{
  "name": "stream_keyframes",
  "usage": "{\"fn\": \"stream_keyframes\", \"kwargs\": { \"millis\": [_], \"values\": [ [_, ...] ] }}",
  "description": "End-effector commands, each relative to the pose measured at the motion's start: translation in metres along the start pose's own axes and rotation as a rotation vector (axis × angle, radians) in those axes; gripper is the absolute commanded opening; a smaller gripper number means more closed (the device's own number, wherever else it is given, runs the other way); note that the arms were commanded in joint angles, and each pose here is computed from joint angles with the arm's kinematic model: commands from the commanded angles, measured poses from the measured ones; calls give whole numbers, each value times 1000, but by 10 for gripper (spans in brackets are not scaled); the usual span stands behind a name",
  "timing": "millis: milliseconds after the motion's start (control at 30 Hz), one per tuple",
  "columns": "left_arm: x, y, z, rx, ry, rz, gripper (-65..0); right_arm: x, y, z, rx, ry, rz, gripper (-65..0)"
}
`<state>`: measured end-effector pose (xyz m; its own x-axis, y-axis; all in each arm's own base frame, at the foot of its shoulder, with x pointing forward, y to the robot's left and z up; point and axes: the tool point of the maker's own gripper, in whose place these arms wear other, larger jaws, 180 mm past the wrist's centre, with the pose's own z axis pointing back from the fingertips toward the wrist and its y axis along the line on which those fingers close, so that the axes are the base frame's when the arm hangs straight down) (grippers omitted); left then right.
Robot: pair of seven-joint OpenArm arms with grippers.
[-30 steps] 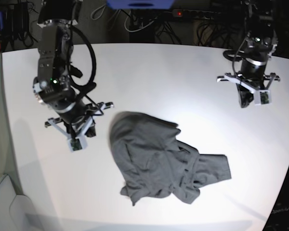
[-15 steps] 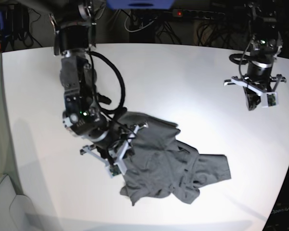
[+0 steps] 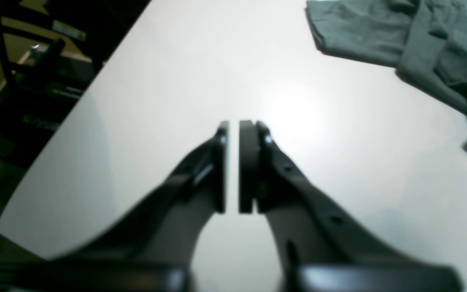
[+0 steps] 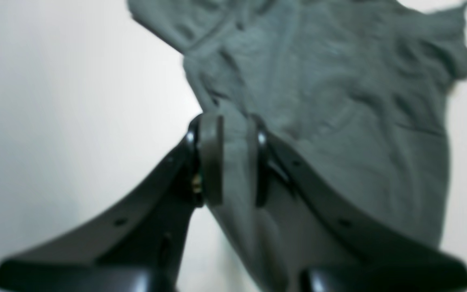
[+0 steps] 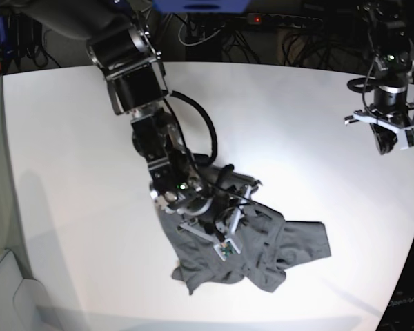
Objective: Layout the t-shirt on the table in an organized manner, then fold the t-shirt properly
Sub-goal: 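Lower the right gripper onto the shirt and pinch a fold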
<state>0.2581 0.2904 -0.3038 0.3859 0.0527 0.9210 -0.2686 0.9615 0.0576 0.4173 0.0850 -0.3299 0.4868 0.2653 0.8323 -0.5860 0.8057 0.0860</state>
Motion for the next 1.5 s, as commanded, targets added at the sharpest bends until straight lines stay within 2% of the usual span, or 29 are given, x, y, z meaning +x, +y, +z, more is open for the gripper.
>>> {"fn": "stream_keyframes", "kwargs": {
  "millis": [0, 100, 167, 333, 433, 633, 800, 933, 1067, 1233, 1467],
  "values": [
    [12, 3, 0, 7, -41, -6, -543, 25, -10, -1, -33, -63, -6, -521],
    [11, 1, 1, 7, -41, 0, -397, 23, -24, -11, -77, -71, -49, -521],
    [13, 1, 2, 6, -45, -1, -355, 25, -29, -17, -89, -86, -55, -520],
    [14, 2, 1, 5, -48, -7, -380, 25, -42, -30, -104, -80, -58, -520],
    [15, 2, 2, 6, -50, -6, -383, 31, -44, -34, -88, -99, -96, -515],
    [13, 2, 3, 8, -46, -8, -383, 47, -38, -33, -47, -174, -165, -373],
    [4, 4, 7, 8, -22, -15, -383, 46, 14, -42, 49, -182, -19, -309],
    [4, 5, 7, 11, -20, -13, -383, 47, 34, -44, 83, -224, 38, -306],
    [4, 18, 13, 48, -22, -8, -383, 32, 19, -54, 54, -192, 28, -308],
    [8, 23, 14, 66, -34, -2, -383, 22, 3, -61, 25, -210, 18, -308],
    [10, 23, 14, 65, -39, -3, -383, 16, 1, -62, 20, -201, 19, -309]
  ]
}}
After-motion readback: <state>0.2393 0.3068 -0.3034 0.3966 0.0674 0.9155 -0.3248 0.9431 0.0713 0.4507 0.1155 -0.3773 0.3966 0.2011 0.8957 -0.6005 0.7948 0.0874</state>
